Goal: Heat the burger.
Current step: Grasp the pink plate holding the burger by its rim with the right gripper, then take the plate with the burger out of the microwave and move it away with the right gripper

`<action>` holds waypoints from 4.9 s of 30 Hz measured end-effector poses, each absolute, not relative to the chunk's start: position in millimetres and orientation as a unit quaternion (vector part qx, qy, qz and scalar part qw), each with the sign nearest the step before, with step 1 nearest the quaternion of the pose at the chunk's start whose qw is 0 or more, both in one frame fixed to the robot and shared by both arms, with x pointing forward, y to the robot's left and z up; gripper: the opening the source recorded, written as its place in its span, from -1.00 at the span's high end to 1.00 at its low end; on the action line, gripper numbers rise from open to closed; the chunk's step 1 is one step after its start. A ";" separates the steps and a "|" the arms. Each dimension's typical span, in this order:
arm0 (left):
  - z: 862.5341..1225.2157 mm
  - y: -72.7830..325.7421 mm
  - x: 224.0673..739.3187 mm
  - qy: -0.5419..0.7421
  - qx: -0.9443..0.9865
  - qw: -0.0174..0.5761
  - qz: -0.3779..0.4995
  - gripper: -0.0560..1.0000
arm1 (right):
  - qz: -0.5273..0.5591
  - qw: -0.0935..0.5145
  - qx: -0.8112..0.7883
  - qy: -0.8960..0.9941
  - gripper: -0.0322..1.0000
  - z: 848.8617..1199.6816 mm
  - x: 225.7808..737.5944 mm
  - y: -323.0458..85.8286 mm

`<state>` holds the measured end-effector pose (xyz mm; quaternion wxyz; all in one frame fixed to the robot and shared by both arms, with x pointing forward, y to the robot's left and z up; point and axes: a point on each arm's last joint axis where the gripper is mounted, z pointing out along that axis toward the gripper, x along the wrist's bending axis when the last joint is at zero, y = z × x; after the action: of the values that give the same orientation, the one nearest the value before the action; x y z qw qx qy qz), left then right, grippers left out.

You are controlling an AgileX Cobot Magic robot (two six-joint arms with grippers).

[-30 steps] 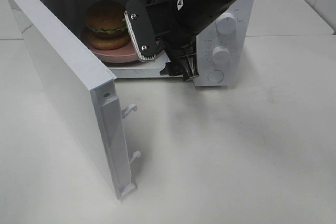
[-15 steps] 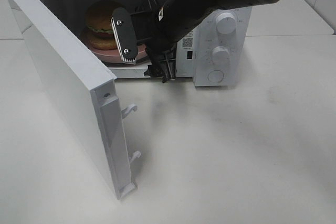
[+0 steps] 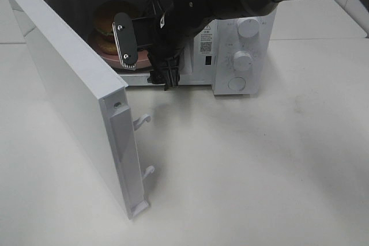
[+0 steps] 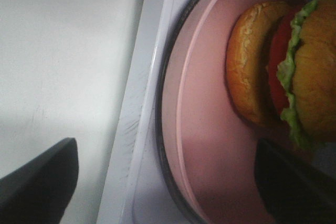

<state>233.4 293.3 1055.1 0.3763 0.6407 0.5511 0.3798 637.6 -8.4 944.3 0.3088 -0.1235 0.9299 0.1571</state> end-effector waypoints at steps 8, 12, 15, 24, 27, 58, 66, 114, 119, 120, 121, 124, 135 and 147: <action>1055.1 293.3 233.4 0.551 0.641 0.376 0.380 -0.75 | 0.156 0.308 -0.122 0.931 -0.74 933.7 651.2 1.5; 1055.1 293.3 233.4 0.551 0.641 0.376 0.380 -0.75 | 0.153 0.301 -0.120 0.934 -0.74 926.3 658.0 6.3; 1055.1 293.3 233.4 0.551 0.641 0.376 0.380 -0.75 | 0.150 0.296 -0.119 0.936 -0.73 920.3 662.2 9.3; 1055.1 293.3 233.4 0.551 0.641 0.376 0.380 -0.75 | 0.151 0.282 -0.102 0.942 -0.62 906.4 673.9 8.0; 1055.1 293.3 233.4 0.551 0.641 0.376 0.380 -0.75 | 0.152 0.279 -0.092 0.944 -0.43 906.1 676.6 3.4; 1055.1 293.3 233.4 0.551 0.641 0.376 0.380 -0.75 | 0.166 0.232 -0.139 0.948 0.79 928.4 655.6 15.7; 1055.1 293.3 233.4 0.551 0.641 0.376 0.380 -0.75 | 0.152 0.219 -0.191 0.945 0.79 936.3 635.2 8.3; 1055.1 293.3 233.4 0.551 0.641 0.376 0.380 -0.75 | 0.167 0.213 -0.306 0.913 0.79 971.4 567.9 -59.8; 1055.1 293.3 233.4 0.551 0.641 0.376 0.380 -0.75 | 0.164 0.215 -0.304 0.913 0.79 974.1 554.9 -69.1; 1055.1 293.3 233.4 0.551 0.641 0.376 0.380 -0.75 | 0.164 0.215 -0.304 0.913 0.79 974.1 554.9 -69.1; 1055.1 293.3 233.4 0.551 0.641 0.376 0.380 -0.75 | 0.163 0.215 -0.303 0.914 0.79 973.8 550.2 -72.6; 1055.1 293.3 233.4 0.551 0.641 0.376 0.380 -0.75 | 0.162 0.216 -0.302 0.915 0.79 975.0 543.5 -77.2; 1055.1 293.3 233.4 0.551 0.641 0.376 0.380 -0.75 | 0.157 0.214 -0.298 0.917 0.79 977.8 512.1 -99.0; 1055.1 293.3 233.4 0.551 0.641 0.376 0.380 -0.75 | 0.156 0.226 -0.293 0.916 0.79 983.3 478.5 -122.3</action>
<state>233.4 293.3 1055.1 0.3763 0.6407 0.5511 0.3798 478.5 -122.3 983.3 0.2264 -0.2927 0.9159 0.1556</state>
